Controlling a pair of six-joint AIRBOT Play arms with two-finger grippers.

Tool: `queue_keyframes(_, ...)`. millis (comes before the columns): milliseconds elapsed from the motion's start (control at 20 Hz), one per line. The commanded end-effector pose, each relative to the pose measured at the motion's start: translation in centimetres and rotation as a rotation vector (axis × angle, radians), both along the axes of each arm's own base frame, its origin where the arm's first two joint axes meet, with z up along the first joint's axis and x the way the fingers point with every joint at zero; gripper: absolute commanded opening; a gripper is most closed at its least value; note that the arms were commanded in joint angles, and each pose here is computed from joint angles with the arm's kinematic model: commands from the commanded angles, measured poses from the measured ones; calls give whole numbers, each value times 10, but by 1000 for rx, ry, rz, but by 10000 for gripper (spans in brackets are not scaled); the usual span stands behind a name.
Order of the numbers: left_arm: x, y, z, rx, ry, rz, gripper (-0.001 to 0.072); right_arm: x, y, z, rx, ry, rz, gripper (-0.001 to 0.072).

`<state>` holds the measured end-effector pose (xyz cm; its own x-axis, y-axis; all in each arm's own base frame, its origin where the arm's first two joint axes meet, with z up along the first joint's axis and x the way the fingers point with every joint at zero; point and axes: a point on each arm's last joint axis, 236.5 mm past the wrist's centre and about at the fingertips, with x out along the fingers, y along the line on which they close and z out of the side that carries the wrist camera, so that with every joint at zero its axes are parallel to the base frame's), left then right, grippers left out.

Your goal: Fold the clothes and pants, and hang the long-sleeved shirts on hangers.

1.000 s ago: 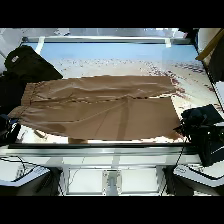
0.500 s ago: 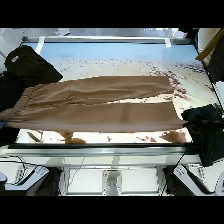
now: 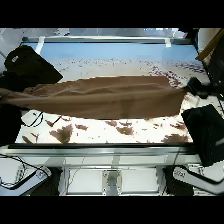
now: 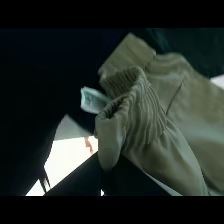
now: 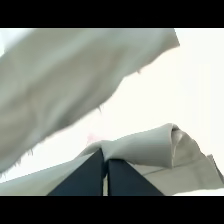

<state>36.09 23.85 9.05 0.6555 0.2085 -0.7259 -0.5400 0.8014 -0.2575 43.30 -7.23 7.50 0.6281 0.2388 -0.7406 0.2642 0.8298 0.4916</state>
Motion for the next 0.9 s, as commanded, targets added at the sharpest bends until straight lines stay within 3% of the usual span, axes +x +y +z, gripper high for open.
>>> queue_keyframes(0,54,8,-8,52,-44,36,20,87,4,-23,19,-45,-39,11)
queue_keyframes(350,144,-28,-75,47,-39,-80,20,186,-1,-77,35,-110,-99,11)
queue_keyframes(850,173,-27,-90,42,-128,-23,24,208,1,-82,52,-150,-116,13)
